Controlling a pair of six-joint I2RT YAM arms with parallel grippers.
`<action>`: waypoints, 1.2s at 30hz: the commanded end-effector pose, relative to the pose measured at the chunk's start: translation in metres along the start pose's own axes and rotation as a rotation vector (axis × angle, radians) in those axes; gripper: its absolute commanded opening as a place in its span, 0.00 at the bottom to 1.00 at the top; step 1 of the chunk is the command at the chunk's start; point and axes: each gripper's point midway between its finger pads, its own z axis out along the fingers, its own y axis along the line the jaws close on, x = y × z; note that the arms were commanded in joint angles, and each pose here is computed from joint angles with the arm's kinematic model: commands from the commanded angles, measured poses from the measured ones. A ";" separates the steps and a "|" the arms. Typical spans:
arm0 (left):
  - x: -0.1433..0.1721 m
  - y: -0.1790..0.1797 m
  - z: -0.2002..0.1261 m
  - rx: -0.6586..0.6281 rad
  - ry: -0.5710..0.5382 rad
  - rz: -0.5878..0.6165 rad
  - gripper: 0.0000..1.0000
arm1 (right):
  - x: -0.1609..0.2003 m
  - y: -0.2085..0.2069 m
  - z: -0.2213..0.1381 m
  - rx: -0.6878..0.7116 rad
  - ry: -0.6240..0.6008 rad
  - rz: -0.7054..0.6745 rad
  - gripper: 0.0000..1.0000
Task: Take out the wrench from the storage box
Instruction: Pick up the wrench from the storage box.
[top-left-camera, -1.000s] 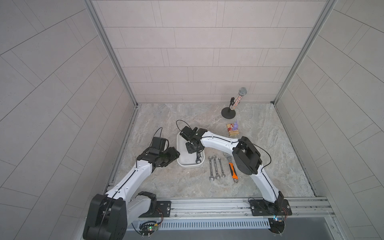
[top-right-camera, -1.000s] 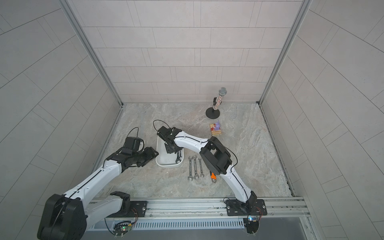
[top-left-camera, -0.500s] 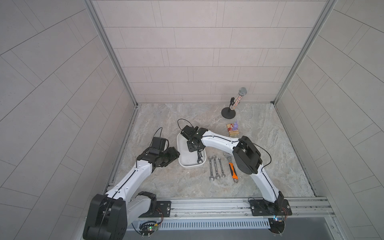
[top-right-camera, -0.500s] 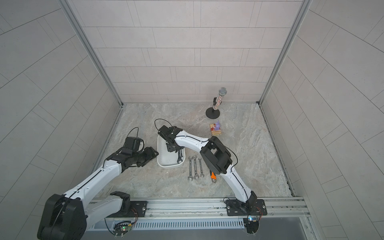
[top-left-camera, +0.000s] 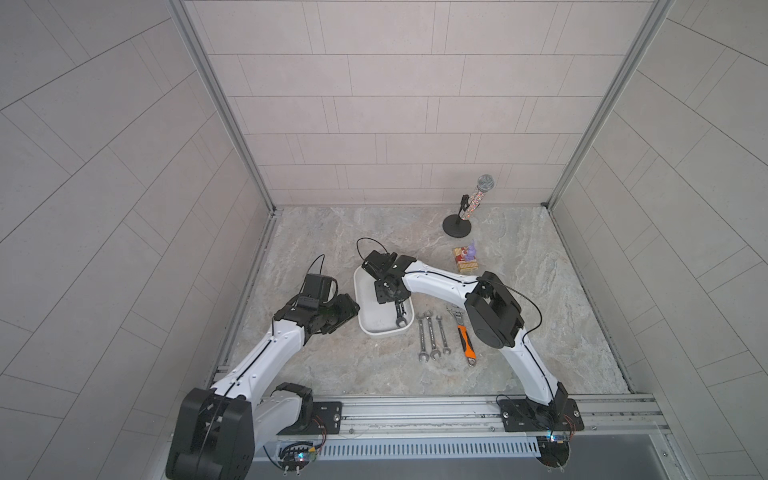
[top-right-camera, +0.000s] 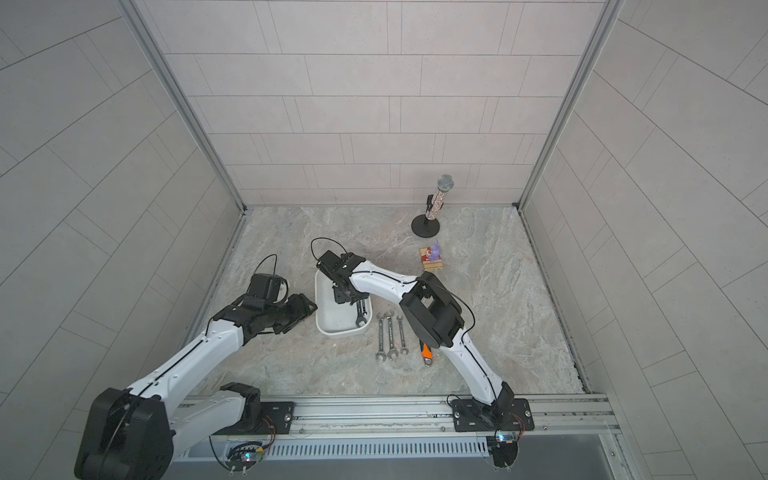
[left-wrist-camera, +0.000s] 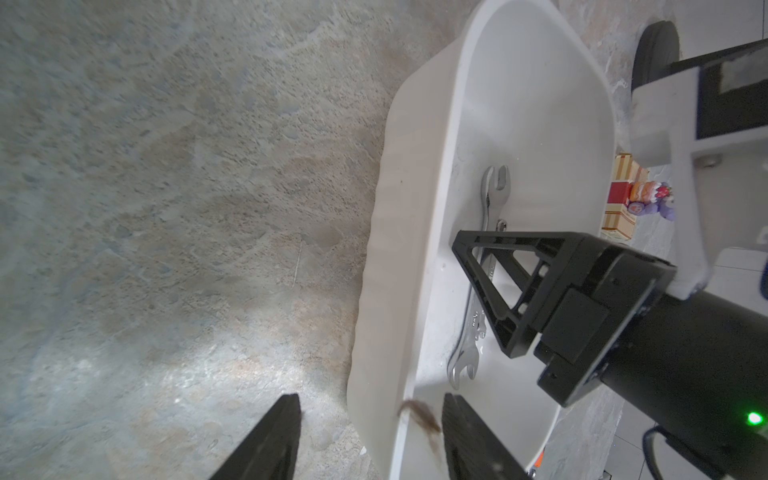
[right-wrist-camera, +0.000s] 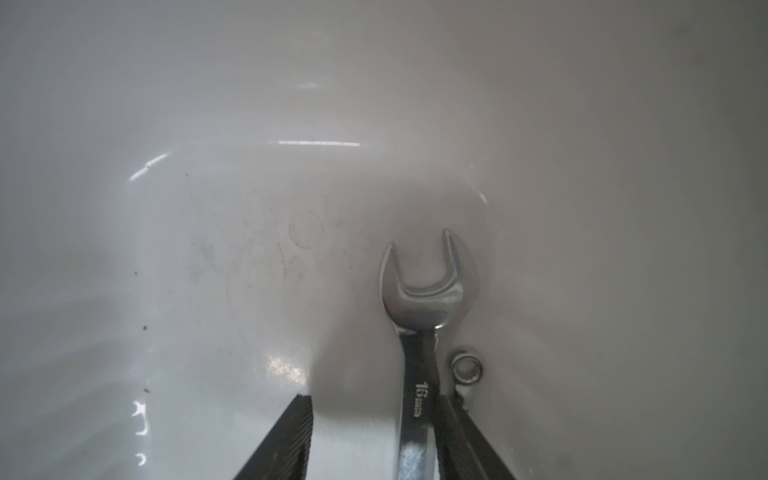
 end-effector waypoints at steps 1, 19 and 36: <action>-0.002 -0.002 -0.004 0.001 -0.016 0.018 0.61 | 0.025 0.005 0.021 -0.031 0.099 0.013 0.48; -0.002 -0.001 -0.005 -0.011 -0.015 0.020 0.61 | -0.015 0.015 -0.044 -0.112 -0.010 -0.427 0.44; -0.003 0.005 -0.005 -0.046 -0.020 0.017 0.61 | 0.005 0.001 -0.003 -0.111 0.177 -0.431 0.46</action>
